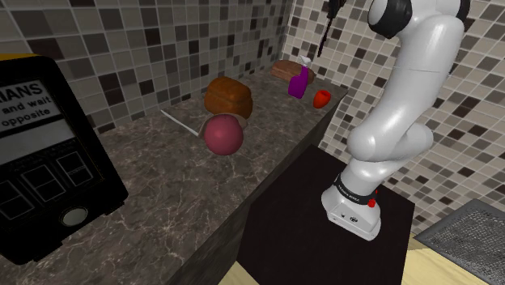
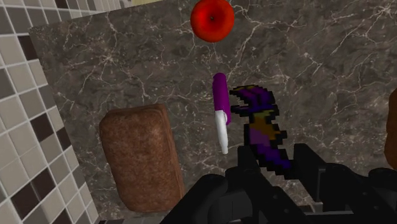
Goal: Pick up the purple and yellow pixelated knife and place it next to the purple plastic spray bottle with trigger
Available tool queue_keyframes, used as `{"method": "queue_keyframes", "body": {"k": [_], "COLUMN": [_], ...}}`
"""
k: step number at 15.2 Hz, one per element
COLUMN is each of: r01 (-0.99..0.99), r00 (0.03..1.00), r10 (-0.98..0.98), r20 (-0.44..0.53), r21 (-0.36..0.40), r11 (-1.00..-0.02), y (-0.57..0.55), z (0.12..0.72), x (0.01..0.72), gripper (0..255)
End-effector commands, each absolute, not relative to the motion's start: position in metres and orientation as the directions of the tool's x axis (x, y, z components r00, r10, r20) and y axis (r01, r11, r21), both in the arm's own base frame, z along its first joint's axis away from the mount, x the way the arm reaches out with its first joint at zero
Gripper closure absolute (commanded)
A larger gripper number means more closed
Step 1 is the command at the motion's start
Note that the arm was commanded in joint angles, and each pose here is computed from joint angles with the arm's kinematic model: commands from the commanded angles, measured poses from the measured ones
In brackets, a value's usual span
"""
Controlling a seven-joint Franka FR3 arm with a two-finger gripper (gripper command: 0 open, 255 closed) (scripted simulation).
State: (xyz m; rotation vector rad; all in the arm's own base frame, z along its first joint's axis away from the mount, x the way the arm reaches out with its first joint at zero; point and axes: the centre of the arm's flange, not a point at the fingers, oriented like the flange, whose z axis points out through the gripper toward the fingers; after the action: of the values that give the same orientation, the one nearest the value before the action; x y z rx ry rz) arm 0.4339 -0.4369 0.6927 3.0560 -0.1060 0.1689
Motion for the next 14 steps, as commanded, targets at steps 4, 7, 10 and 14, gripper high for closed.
{"method": "queue_keyframes", "body": {"k": [4,7,10,14], "r01": [-0.073,-0.073,-0.073,-0.073], "r00": [0.992,0.992,0.992,0.992], "r10": [-0.064,-0.064,-0.064,-0.064], "r20": [0.113,0.113,0.113,0.113], "r21": [0.075,0.075,0.075,0.075], "r11": [-0.994,-0.994,-0.994,-0.994], "y": [-0.436,-0.436,-0.436,-0.436], "z": [0.666,0.650,0.634,0.613], "x": [0.434,0.434,0.434,0.434], "gripper": [255,255,255,255]}}
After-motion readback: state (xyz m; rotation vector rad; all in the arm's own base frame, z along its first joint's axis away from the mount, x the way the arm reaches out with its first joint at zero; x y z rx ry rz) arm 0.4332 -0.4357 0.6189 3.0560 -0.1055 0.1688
